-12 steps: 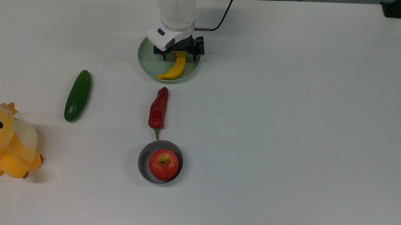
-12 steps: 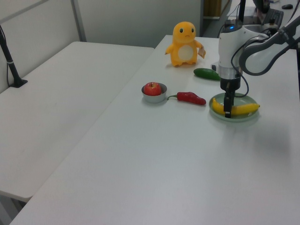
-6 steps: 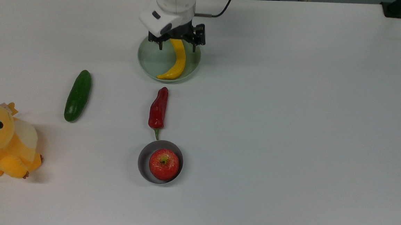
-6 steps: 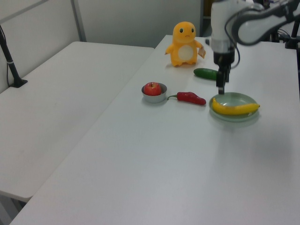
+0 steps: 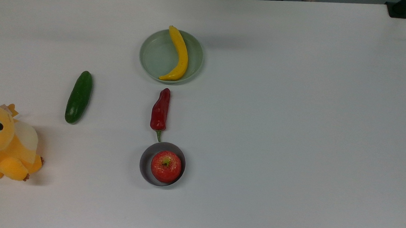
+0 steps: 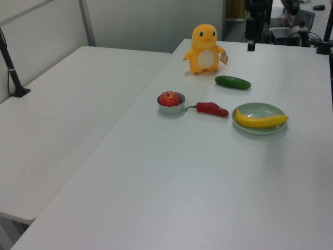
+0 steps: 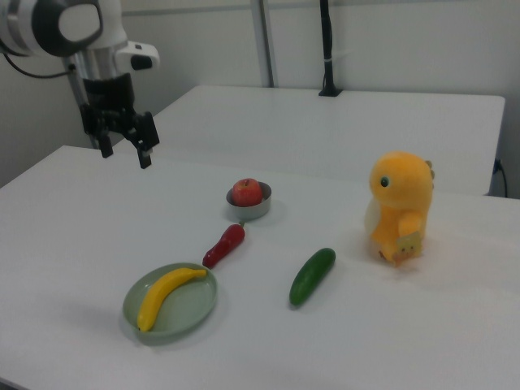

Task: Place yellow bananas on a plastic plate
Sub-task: 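Open the gripper, release the banana, and raise the gripper away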

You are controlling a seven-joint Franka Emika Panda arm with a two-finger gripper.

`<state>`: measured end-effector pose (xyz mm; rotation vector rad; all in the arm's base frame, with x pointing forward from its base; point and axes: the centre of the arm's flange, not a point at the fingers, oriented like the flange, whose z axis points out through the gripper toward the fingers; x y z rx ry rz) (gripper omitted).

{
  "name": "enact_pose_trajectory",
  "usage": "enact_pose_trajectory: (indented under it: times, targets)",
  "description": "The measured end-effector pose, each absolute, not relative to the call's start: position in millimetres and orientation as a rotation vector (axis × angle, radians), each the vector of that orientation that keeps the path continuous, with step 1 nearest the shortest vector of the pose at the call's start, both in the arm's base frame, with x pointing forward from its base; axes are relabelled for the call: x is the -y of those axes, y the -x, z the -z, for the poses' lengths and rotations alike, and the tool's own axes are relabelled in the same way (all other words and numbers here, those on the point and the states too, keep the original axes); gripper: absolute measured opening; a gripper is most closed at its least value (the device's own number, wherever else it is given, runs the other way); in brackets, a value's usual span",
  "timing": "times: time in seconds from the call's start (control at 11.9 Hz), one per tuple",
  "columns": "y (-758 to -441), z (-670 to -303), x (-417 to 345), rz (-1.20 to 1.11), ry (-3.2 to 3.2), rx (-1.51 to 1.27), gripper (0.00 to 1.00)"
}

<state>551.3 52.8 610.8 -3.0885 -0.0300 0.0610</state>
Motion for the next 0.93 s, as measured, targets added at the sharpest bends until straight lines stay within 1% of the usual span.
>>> enact_pose_trajectory:
  times: [0.17, 0.34, 0.59, 0.76, 0.93]
  targets:
    - [-536, -633, -56, -0.02, 3.085, 0.04, 1.0]
    - [-533, -635, -57, -0.013, 3.076, 0.081, 1.0]
    - [-551, -633, -49, 0.144, 3.057, 0.1, 1.0]
    - [-559, -627, -40, 0.168, 3.056, 0.127, 1.0]
    - [-559, -628, -32, 0.171, 3.057, 0.115, 1.0]
